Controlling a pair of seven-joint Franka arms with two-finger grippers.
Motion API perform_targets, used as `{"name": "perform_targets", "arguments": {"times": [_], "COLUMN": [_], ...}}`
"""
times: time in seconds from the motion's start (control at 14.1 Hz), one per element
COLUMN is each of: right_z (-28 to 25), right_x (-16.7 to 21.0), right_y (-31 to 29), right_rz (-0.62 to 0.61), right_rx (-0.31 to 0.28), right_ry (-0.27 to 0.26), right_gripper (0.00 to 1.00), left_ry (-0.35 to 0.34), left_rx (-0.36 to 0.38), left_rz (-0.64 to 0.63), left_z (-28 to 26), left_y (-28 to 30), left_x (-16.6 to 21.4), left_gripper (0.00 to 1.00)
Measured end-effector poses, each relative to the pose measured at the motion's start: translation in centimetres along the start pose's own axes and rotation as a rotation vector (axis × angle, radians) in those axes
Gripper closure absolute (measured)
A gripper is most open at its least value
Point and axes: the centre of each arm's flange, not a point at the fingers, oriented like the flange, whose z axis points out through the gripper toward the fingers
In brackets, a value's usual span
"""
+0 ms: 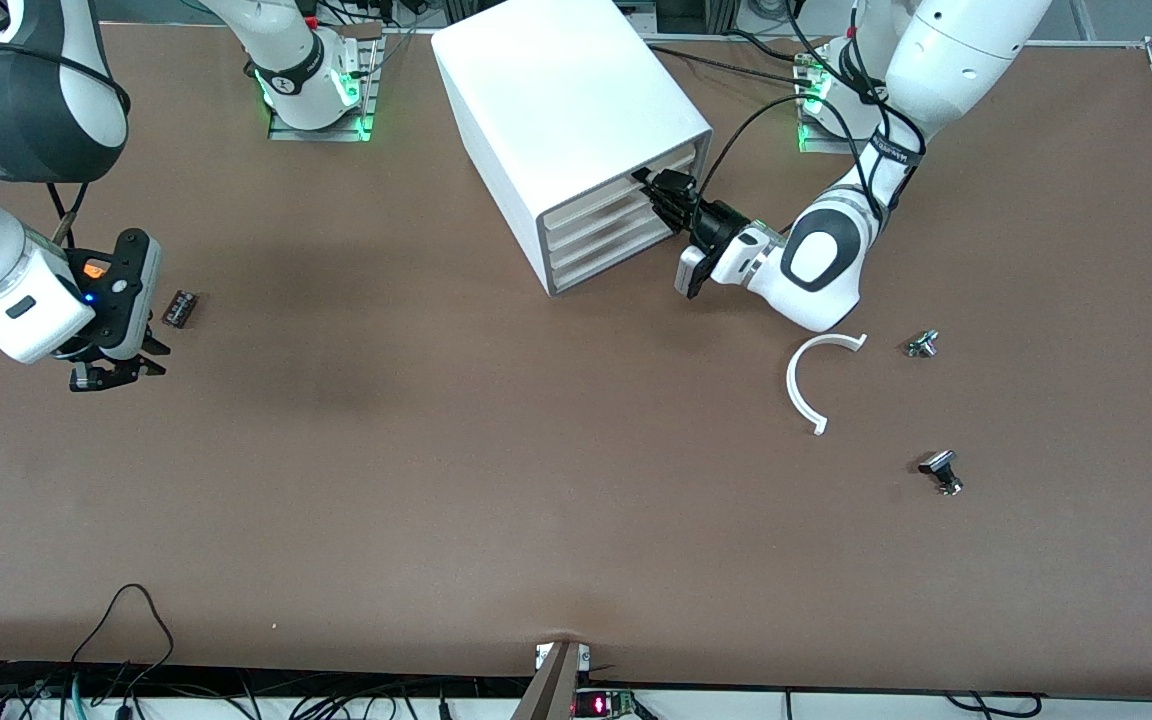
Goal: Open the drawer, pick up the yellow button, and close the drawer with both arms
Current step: 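Grasp the drawer handle with the left gripper and pull it open, then release the drawer handle and draw the left gripper back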
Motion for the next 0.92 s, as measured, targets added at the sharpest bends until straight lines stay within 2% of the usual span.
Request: {"name": "perform_targets", "arguments": {"times": [0.42, 0.57, 0.78, 0.92], "right_z": [0.0, 0.0, 0.0, 0.0], "right_x": [0.0, -0.1, -1.7, -3.4], "right_y": [0.0, 0.0, 0.1, 0.1], "right_rz": [0.023, 0.024, 0.049, 0.076], "right_rx": [0.0, -0.001, -0.001, -0.002], "right_ry": [0.0, 0.0, -0.004, -0.005], "right_gripper": [0.0, 0.0, 0.0, 0.0], "left_ry": [0.002, 0.027, 0.067, 0.074], "left_rx": [0.018, 0.036, 0.07, 0.058], "left_rz": [-0.007, -0.002, 0.023, 0.039], "left_z": [-0.7, -3.5, -11.0, -14.9], "left_y": [0.1, 0.6, 0.6, 0.2], "left_x": [0.0, 0.6, 2.1, 3.1], "left_gripper": [0.88, 0.89, 0.89, 0.89]}}
